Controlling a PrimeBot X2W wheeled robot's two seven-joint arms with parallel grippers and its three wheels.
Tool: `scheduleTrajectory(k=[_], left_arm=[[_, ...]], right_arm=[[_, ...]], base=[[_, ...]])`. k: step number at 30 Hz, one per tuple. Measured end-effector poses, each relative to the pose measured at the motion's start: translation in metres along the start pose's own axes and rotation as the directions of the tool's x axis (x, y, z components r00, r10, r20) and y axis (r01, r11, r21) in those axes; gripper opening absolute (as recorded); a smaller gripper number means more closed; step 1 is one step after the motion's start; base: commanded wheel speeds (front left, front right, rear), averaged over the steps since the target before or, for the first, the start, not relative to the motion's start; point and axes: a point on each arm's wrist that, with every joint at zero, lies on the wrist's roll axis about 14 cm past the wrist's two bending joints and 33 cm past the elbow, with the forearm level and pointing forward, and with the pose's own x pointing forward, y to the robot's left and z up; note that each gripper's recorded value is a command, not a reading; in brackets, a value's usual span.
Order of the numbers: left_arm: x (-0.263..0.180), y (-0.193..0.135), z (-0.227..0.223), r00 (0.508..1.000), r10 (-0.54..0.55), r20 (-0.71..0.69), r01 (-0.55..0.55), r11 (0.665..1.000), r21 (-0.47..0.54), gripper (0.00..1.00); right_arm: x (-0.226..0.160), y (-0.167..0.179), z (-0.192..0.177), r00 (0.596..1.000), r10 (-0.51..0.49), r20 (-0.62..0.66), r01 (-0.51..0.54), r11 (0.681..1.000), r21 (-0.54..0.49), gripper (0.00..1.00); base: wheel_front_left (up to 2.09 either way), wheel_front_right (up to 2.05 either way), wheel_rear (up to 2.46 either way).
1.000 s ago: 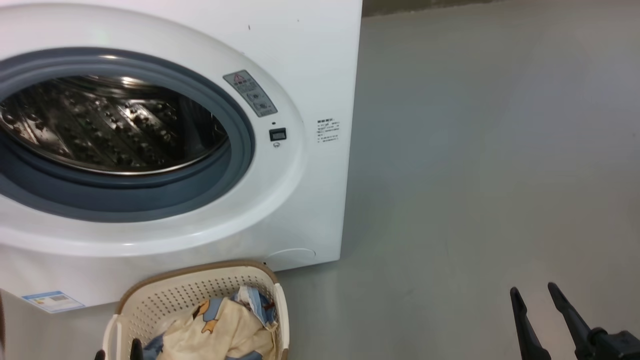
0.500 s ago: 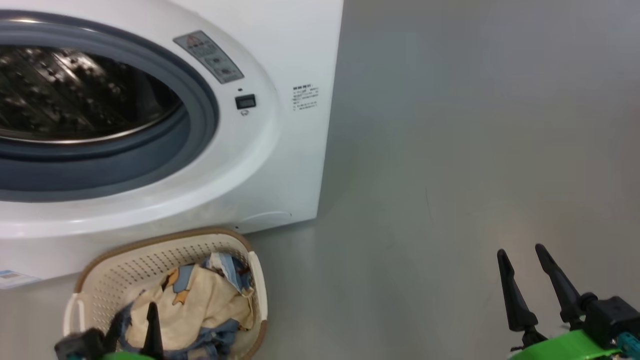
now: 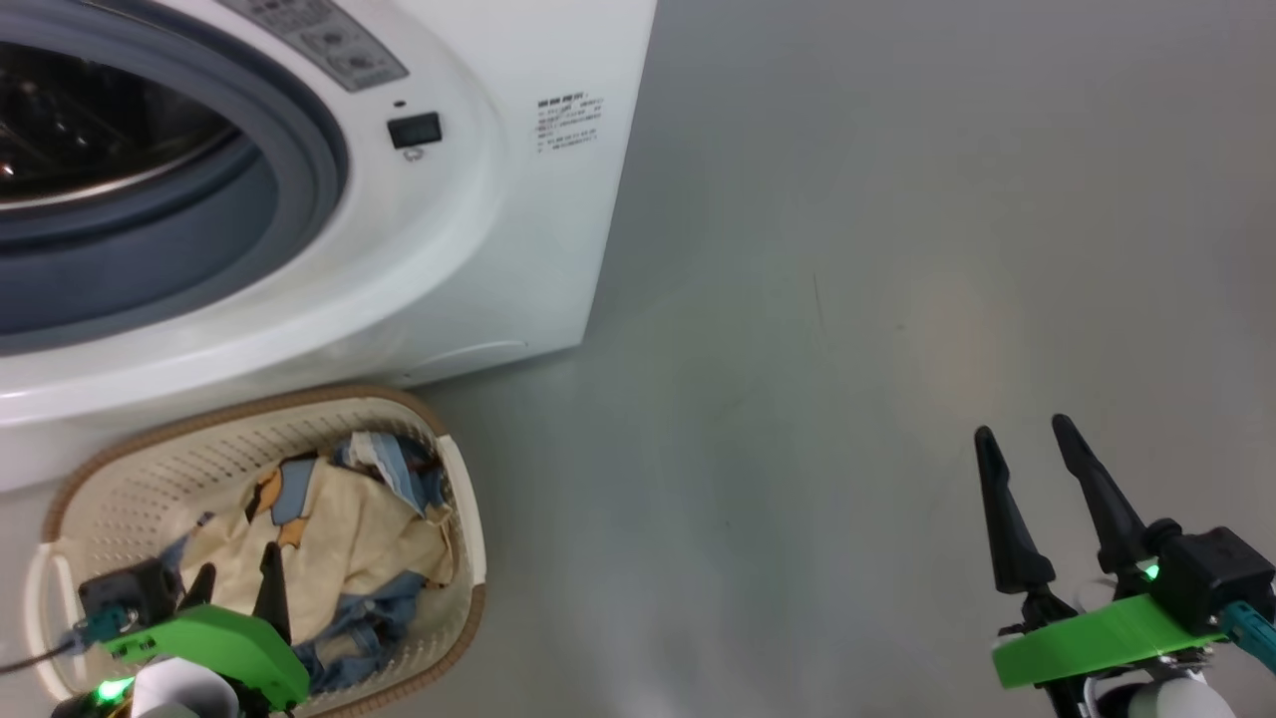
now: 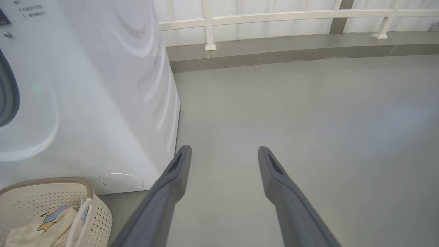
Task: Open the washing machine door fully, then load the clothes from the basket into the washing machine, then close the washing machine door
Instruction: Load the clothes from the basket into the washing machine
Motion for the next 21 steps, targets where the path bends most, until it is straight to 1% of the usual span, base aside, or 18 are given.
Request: scheduleTrajectory(k=[5, 10, 13, 17, 21], left_arm=[[0.020, 0.008, -0.019, 0.994, 0.016, -0.105, -0.015, 1.000, 0.008, 1.00], [0.041, 0.006, -0.032, 0.984, 0.018, -0.178, -0.025, 0.999, -0.039, 1.00], [0.049, 0.013, -0.045, 0.975, 0.032, -0.222, -0.048, 0.997, -0.064, 1.00], [0.055, 0.025, -0.062, 0.961, 0.054, -0.272, -0.071, 0.996, -0.053, 1.00], [0.063, 0.028, -0.073, 0.950, 0.057, -0.306, -0.074, 0.996, -0.045, 1.00]], right_arm=[[0.014, 0.007, -0.012, 1.000, 0.013, -0.027, -0.013, 1.000, 0.005, 1.00], [0.029, 0.011, -0.024, 0.998, 0.024, -0.051, -0.024, 1.000, 0.003, 1.00], [0.036, 0.011, -0.032, 0.997, 0.023, -0.068, -0.024, 1.000, -0.001, 1.00], [0.041, 0.008, -0.044, 0.995, 0.015, -0.097, -0.016, 1.000, -0.009, 1.00], [0.045, 0.006, -0.051, 0.994, 0.005, -0.113, -0.006, 1.000, -0.010, 1.00]], base=[[0.00, 0.00, 0.00], [0.00, 0.00, 0.00], [0.00, 0.00, 0.00], [0.00, 0.00, 0.00], [0.00, 0.00, 0.00]])
